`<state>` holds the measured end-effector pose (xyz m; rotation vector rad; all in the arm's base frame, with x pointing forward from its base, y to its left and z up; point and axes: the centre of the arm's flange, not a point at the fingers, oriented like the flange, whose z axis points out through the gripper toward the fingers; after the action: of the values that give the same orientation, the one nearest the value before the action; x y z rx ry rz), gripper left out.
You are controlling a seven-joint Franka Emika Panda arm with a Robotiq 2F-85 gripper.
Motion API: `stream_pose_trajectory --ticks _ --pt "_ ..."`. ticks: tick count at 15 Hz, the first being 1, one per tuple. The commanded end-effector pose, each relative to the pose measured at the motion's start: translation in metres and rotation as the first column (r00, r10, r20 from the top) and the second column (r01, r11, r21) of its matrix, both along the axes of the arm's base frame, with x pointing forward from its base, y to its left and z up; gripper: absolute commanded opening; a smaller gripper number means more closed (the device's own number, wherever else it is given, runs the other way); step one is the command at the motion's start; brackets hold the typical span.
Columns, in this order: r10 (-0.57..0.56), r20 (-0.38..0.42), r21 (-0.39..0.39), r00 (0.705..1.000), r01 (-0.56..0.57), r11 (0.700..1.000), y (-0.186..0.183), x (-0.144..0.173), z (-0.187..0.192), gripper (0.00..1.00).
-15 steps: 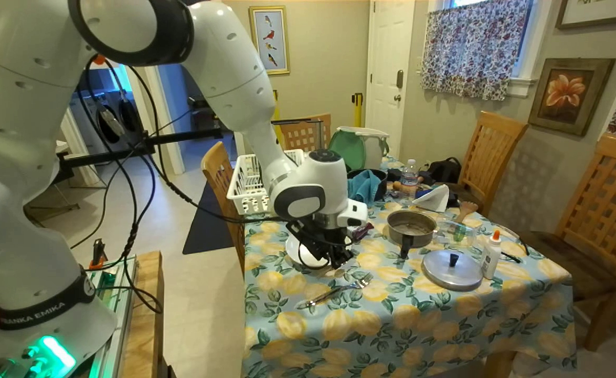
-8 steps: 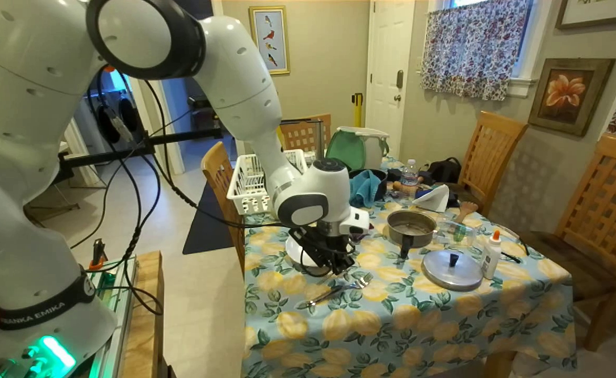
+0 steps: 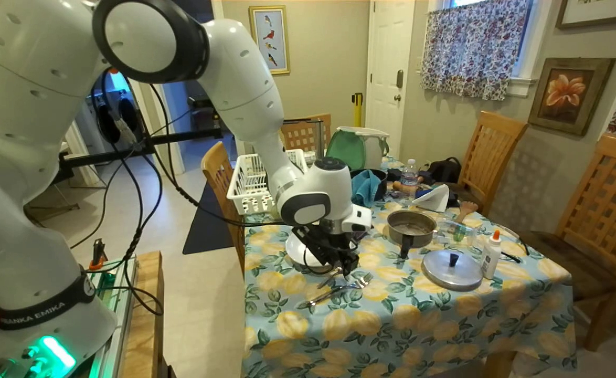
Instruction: Remove the silver fork and spoon from the white plate then put the silver pot on the plate.
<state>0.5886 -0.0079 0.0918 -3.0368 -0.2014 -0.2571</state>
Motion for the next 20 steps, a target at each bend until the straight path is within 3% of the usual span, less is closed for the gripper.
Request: stream_pose_trajectory --ticks 1,3,4,9,12,13,20 --pt "-0.012 0.038 -0.017 0.999 0.013 1.0 0.01 0.001 0.028 0.88" --pt "-0.018 0.06 -0.037 0.998 0.02 0.999 0.01 0.009 0.042 0.99" --pt "-0.02 0.073 -0.048 0.997 0.023 0.999 0.008 0.014 0.048 1.0" --pt "-0.042 0.098 -0.082 0.994 0.05 0.995 -0.006 0.045 0.069 1.0" --pt "-0.027 0.059 -0.104 0.998 0.034 0.994 -0.013 0.064 0.072 1.0" --pt "-0.031 0.085 -0.08 0.996 0.038 0.996 -0.014 0.046 0.072 1.0" --pt "-0.022 0.089 -0.077 0.996 0.029 0.997 -0.015 0.054 0.077 1.0"
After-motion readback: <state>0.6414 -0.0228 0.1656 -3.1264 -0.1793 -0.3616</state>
